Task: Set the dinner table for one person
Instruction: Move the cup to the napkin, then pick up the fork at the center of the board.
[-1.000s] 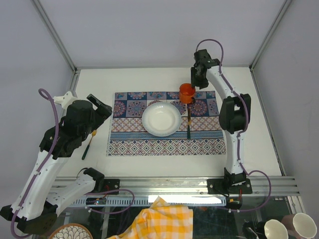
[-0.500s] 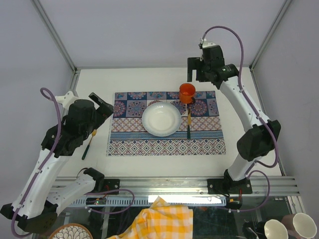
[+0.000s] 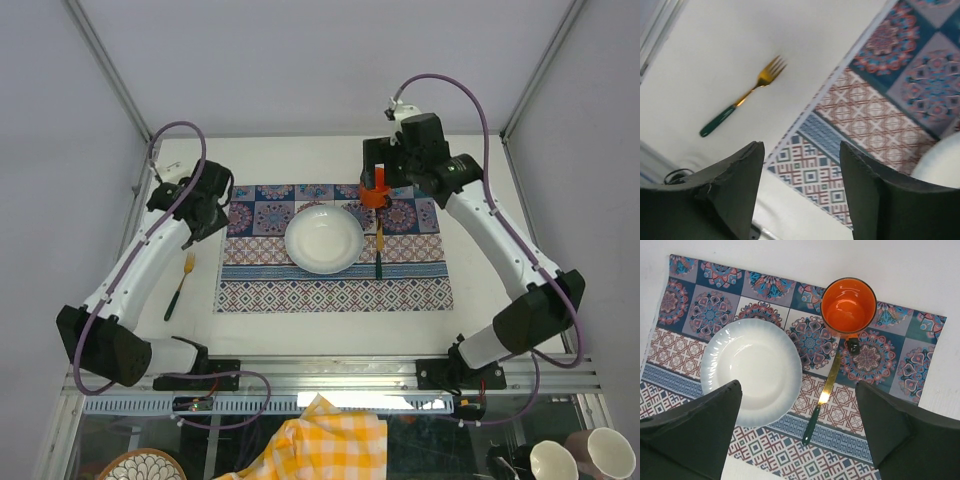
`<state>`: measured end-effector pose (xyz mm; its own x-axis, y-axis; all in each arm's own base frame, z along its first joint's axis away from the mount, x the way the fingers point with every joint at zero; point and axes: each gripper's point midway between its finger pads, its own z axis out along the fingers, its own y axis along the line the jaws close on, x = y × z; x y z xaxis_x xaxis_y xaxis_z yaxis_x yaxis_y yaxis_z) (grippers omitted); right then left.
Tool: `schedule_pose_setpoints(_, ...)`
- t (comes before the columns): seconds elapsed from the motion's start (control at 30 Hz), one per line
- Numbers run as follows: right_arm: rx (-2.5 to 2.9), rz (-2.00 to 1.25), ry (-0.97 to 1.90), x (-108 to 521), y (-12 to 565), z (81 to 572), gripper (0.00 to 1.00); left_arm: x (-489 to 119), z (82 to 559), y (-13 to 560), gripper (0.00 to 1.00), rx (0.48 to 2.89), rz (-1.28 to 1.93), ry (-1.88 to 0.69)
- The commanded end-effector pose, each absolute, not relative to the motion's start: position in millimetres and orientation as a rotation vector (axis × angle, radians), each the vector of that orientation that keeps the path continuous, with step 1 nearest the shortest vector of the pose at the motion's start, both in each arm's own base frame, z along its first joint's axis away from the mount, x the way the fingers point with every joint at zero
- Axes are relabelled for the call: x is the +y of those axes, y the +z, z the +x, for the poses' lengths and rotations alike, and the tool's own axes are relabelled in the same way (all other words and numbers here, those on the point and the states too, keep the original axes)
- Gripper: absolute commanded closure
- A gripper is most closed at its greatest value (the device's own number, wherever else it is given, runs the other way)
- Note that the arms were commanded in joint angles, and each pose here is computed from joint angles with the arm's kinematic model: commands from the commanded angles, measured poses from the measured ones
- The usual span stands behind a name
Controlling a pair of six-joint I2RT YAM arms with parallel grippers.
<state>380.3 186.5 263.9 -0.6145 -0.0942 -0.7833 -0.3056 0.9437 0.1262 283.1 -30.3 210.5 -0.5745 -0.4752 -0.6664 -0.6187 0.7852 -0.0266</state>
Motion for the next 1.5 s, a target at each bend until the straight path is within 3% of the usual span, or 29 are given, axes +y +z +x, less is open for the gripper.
schedule_pose_setpoints(0.0, 2.103, -0.277, 0.415, 191.2, 304.8, 360.0, 0.0, 6.6, 257.7, 200.5, 0.34, 2.393, -0.749, 0.349)
schedule_pose_setpoints(0.13, 2.117, -0.295, 0.459, 195.7, 297.6, 348.7, 0.0, 32.9, 252.8, 202.3, 0.24, 2.422, -0.734, 0.322)
schedule_pose_setpoints(0.27, 2.139, -0.313, 0.498, 202.6, 289.6, 343.7, 0.0, -11.8, 281.2, 232.1, 0.02, 2.378, -0.519, -0.045)
schedule_pose_setpoints(0.53, 2.158, -0.328, 0.517, 206.7, 281.6, 338.6, 0.0, -101.8, 308.5, 299.0, 0.01, 2.254, -0.066, -0.652)
schedule_pose_setpoints(0.83, 2.174, -0.336, 0.529, 208.6, 275.8, 336.7, 0.0, -46.6, 331.3, 300.3, 0.04, 2.283, -0.09, -0.282)
schedule_pose_setpoints(1.23, 2.191, -0.346, 0.551, 213.9, 273.3, 335.8, 0.0, 38.8, 306.8, 260.4, 0.05, 2.307, -0.309, 0.256)
schedule_pose_setpoints(1.37, 2.203, -0.35, 0.557, 215.7, 270.1, 334.5, 0.0, 48.8, 292.7, 241.8, 0.04, 2.339, -0.269, 0.346)
schedule_pose_setpoints(1.47, 2.198, -0.353, 0.559, 216.4, 271.7, 334.5, 0.0, 32.4, 287.8, 226.7, 0.01, 2.396, -0.197, 0.241)
